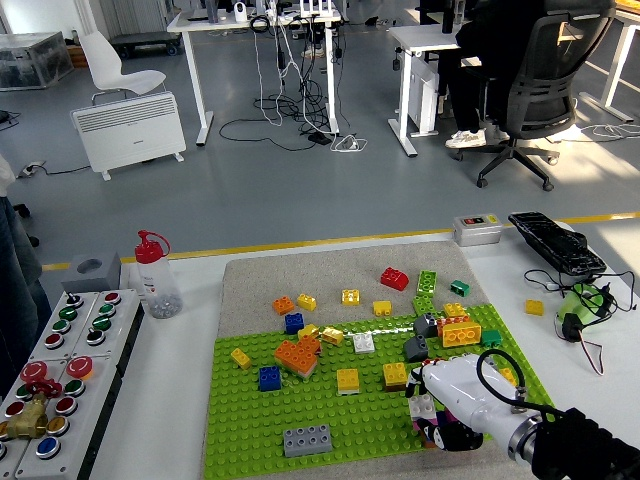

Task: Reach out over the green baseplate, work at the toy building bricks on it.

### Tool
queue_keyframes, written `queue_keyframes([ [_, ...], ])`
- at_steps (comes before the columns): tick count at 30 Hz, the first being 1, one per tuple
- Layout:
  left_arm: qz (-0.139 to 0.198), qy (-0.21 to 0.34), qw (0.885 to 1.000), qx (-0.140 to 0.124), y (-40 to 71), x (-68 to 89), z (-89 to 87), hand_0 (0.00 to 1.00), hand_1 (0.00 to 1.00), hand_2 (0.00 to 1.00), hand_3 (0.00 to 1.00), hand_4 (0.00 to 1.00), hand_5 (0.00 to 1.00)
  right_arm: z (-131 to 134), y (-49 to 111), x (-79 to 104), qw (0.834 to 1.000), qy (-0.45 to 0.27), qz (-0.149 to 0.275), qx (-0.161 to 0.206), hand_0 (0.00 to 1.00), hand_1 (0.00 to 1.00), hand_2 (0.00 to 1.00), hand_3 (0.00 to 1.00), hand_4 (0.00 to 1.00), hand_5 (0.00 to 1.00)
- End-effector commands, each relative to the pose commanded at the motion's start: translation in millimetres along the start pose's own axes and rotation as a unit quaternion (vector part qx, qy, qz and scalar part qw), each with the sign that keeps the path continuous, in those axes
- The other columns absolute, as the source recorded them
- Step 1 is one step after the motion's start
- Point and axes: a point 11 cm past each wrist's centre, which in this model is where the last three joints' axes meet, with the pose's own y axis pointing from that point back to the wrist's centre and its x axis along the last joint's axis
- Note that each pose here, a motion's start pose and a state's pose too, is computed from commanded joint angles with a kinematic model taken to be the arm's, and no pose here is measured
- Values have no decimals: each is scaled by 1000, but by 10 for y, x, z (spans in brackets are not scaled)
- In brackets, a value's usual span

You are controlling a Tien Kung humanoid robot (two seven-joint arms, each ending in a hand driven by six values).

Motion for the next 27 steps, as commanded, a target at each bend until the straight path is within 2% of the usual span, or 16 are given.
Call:
queue_keyframes([
  [27, 0, 0, 1000, -1, 1, -2, 9, 684, 696, 684, 618, 351, 998, 104, 25, -33, 1000, 2, -6, -14, 129, 321, 547, 529, 503, 105],
])
